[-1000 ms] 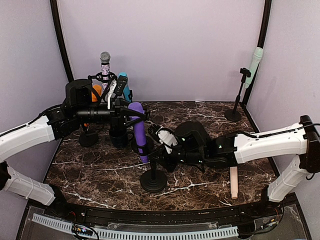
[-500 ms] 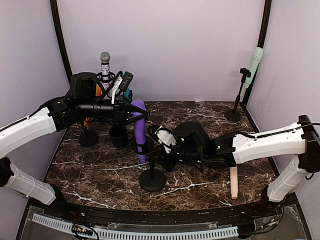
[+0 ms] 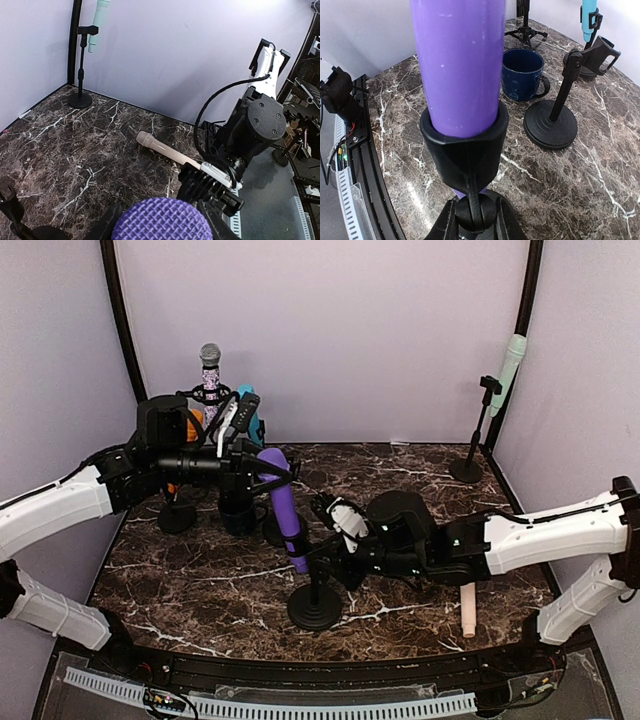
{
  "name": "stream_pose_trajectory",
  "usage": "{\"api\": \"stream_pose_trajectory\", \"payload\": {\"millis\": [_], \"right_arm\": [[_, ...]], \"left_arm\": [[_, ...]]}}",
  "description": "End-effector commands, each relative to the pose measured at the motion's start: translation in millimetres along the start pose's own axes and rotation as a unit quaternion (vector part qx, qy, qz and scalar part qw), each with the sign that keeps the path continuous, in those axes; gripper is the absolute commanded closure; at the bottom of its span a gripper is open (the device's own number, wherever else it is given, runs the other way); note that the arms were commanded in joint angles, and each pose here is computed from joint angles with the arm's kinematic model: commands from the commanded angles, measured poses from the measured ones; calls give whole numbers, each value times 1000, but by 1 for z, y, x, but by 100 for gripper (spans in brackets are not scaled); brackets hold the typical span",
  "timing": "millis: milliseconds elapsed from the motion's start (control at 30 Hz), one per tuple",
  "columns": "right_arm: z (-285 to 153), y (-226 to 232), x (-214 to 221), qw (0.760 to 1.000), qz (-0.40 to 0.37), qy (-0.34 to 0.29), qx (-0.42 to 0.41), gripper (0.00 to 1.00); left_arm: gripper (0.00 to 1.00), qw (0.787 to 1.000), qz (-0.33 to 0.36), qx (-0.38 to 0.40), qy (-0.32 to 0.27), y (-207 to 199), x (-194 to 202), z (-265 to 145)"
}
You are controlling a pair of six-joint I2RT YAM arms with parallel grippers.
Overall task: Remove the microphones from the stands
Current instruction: Remove the microphone from the microphone stand.
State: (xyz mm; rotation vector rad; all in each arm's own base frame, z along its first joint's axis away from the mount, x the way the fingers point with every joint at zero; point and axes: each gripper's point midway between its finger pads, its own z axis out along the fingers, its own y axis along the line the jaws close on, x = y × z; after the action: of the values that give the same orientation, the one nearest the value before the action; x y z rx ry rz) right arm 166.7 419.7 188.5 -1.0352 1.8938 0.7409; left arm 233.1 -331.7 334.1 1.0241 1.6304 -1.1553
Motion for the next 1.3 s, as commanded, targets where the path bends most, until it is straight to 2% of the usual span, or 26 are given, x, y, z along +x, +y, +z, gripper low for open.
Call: {"api": "stream_pose_trajectory", "payload": {"millis": [0,67,133,333,400,533,733,1000,1067,1267], "right_arm": [[-15,18,12,998,41,1,-40,94],[-13,18,8,998,43,-6,-41,94],[-8,19,12,998,41,-2,-42,96],[-3,22,12,998,43,-11,-49,97],[-3,21,11,998,47,-16,-49,97],[-2,22,11,997,52,-23,-51,97],[-2,22,8,997,51,-25,-50,97],[-2,22,9,997,50,-25,-44,97],[-2,22,9,998,48,-25,-40,97],[-1,17,9,999,43,-27,-18,97]], "left_arm": [[95,993,80,39,-72,-27,-32,-25],[86,994,74,36,-67,-26,-24,-25],[73,995,65,33,-64,-24,-18,-25],[26,998,31,21,-43,-16,2,-20],[18,999,17,19,-46,-14,12,-21],[9,997,10,11,-71,-16,16,-24],[5,997,1,-16,-70,-13,33,-13],[6,996,-8,-59,-72,-4,41,3],[12,994,-13,-72,-77,-1,40,4],[41,991,-44,-82,-92,3,41,5]]}}
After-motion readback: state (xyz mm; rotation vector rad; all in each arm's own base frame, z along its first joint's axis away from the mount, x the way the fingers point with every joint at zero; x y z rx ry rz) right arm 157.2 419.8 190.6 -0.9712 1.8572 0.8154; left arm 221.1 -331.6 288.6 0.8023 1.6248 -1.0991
